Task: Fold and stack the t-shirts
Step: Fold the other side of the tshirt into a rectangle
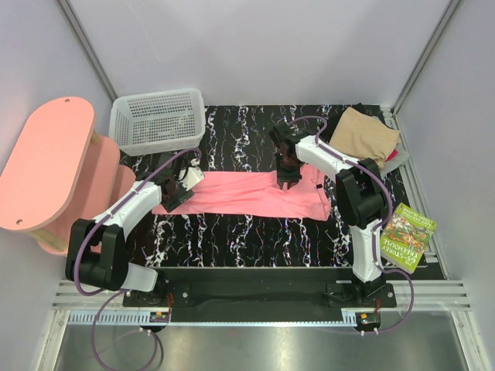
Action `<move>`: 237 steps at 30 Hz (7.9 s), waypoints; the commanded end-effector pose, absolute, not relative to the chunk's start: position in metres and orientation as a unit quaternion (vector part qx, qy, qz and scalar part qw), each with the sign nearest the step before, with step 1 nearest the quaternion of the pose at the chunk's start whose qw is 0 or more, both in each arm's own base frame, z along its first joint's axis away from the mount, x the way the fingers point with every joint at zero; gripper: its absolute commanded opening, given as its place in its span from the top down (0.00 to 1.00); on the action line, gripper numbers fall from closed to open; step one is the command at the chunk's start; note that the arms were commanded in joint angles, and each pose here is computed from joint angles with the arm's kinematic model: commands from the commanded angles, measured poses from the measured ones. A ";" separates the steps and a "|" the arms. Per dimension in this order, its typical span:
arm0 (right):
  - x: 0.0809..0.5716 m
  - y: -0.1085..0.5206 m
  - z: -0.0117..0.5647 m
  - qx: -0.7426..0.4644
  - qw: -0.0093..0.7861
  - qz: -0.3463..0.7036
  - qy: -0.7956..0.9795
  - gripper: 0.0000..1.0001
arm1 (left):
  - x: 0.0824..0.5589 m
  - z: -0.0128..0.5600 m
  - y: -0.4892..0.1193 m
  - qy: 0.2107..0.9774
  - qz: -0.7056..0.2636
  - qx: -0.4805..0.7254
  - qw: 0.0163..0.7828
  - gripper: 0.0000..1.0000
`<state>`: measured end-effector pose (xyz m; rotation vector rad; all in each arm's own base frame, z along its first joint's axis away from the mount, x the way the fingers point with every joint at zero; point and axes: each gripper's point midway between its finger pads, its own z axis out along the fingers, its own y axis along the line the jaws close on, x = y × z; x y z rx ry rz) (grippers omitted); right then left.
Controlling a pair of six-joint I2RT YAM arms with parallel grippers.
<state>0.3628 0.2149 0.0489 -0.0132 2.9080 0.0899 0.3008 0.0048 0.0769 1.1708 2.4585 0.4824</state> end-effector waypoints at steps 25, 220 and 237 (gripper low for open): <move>0.375 0.215 0.105 -0.023 0.175 0.041 0.984 0.42 | 0.307 0.080 0.009 0.866 0.183 0.414 0.211 0.33; 0.337 0.429 0.043 -0.090 0.040 0.389 0.916 0.54 | 0.294 0.025 0.024 0.888 0.183 0.384 0.172 0.62; 0.374 0.439 0.042 -0.083 0.064 0.401 0.910 0.55 | 0.276 0.004 0.033 0.880 0.195 0.405 0.154 0.64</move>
